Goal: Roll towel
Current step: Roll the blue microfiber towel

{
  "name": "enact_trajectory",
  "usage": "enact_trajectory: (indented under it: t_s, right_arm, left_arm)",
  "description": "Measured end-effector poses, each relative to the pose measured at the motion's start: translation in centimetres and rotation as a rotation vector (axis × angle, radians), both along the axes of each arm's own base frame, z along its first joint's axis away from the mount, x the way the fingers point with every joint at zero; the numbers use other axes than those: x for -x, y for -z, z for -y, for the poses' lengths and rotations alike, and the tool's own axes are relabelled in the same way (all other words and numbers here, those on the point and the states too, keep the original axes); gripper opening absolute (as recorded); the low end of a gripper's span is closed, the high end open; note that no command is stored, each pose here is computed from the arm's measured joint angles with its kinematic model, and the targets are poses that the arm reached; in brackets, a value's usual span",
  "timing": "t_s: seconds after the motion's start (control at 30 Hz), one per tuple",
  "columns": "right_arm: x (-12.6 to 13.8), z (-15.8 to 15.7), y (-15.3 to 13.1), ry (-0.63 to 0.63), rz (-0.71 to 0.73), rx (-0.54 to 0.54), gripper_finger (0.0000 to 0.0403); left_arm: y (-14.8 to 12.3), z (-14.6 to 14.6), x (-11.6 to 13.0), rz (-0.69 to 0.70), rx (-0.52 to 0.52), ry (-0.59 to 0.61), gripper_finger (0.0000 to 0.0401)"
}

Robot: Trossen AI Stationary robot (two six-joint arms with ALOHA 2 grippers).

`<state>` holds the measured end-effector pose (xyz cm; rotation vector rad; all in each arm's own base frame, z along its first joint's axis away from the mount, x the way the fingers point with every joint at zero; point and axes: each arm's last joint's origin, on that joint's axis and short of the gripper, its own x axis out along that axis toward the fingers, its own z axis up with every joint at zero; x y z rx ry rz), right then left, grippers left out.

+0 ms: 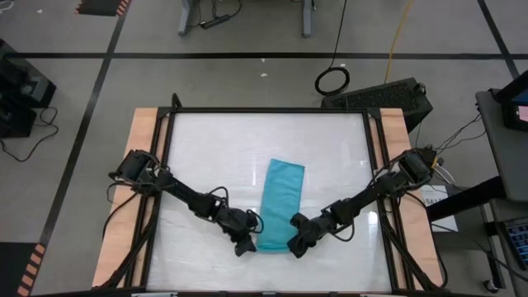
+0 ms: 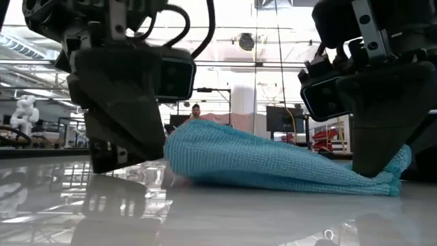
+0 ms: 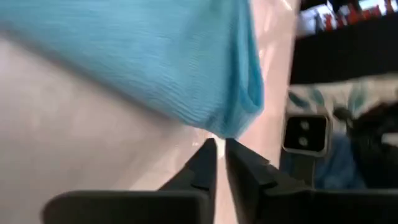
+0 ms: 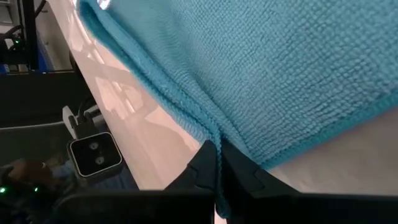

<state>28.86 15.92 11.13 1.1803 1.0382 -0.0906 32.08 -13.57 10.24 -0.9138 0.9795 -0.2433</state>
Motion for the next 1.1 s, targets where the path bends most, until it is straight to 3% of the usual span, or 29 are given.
enact_trajectory:
  t_s: [0.23,0.33,0.5,0.63,0.73,0.97,1.1]
  right_arm:
    - [-0.1,0.1,0.0,0.0,0.0,-0.012,0.0]
    - [-0.1,0.2,0.0,-0.001,-0.005,-0.021,0.0]
    - [-0.2,0.2,0.0,0.0,-0.002,-0.021,0.0]
    - [-0.2,0.3,0.0,-0.006,-0.004,-0.027,0.0]
    - [-0.2,0.4,0.0,-0.016,-0.004,-0.029,0.0]
    - [-0.3,0.5,0.0,-0.025,0.003,-0.021,0.0]
    - [-0.4,0.6,-0.1,-0.021,0.006,-0.023,0.0]
  left_arm:
    - [-2.2,-0.2,-0.1,0.139,-0.081,0.111,0.0148]
    - [-3.2,-0.2,0.4,0.171,-0.14,0.183,0.0175]
    - [-5.6,2.0,1.9,0.409,-0.283,0.419,0.0179]
    - [-6.0,2.4,2.3,0.499,-0.468,0.441,0.0179]
    - [-6.9,2.5,1.8,0.602,-0.461,0.428,0.018]
    - [-6.4,3.2,1.5,0.752,-0.503,0.552,0.018]
    - [-4.6,3.4,1.4,0.694,-0.501,0.6,0.018]
